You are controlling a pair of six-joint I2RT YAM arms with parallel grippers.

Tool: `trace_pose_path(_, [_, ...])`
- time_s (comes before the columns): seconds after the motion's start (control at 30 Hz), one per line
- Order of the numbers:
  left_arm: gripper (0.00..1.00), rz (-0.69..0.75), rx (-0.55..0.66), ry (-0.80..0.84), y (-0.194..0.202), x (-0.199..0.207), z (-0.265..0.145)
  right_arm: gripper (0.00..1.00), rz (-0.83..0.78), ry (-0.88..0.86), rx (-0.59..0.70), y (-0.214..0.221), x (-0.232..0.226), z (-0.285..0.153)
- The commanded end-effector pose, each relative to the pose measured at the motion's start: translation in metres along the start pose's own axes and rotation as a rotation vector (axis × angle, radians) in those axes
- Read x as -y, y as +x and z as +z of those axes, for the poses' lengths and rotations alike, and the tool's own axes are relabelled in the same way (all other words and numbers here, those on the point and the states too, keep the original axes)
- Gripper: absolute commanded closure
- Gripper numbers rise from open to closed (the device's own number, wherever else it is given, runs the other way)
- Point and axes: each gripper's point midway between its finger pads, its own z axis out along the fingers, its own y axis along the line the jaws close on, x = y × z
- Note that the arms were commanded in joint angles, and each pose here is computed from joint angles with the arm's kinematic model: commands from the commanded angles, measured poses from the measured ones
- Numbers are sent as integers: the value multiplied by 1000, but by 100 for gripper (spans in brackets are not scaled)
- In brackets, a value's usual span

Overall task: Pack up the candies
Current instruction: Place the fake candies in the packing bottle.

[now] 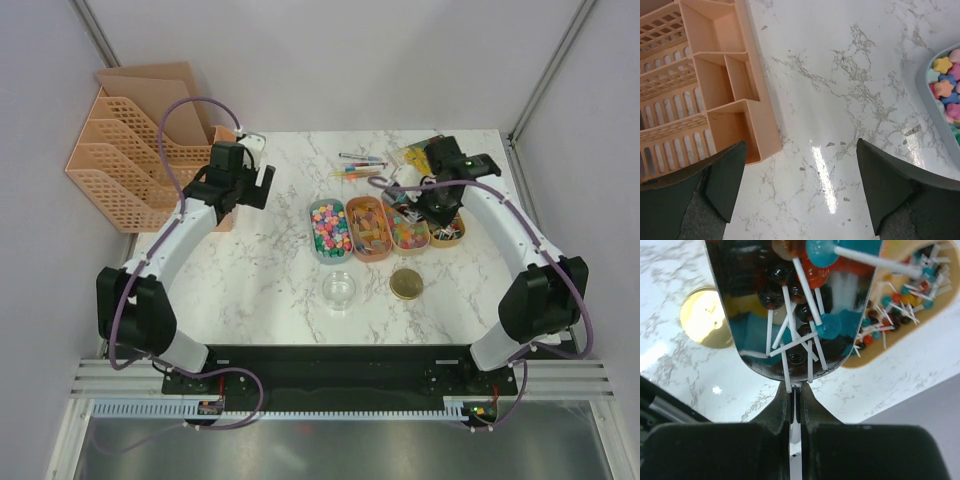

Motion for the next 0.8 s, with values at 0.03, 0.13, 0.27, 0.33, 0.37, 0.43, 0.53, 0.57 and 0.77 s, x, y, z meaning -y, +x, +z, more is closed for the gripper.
trace_pose_path(0.03, [3, -15, 56, 99, -11, 16, -32, 100, -297, -74, -146, 13, -43, -9])
trace_pose_path(0.13, [3, -31, 58, 100, -3, 17, -41, 100, -391, -101, -194, 8, -71, -4])
trace_pose_path(0.27, [3, -40, 60, 105, 7, 15, -52, 100, -520, -90, -290, 8, -95, -3])
trace_pose_path(0.33, [3, -44, 55, 94, 15, 12, -55, 100, -580, -88, -305, 2, -108, -3])
trace_pose_path(0.37, [4, -46, 56, 91, 17, 12, -57, 100, -595, -79, -315, 0, -110, -4])
trace_pose_path(0.43, [4, -59, 56, 80, 22, 8, -60, 100, -633, -88, -330, -6, -119, -3])
trace_pose_path(0.53, [4, -83, 66, 64, 25, 0, -65, 100, -684, -81, -359, -10, -128, -1])
trace_pose_path(0.57, [4, -88, 68, 58, 26, -2, -66, 100, -698, -67, -375, -10, -126, -2])
trace_pose_path(0.77, [4, -109, 106, 16, 23, -16, -77, 100, -806, -14, -466, -11, -135, -4])
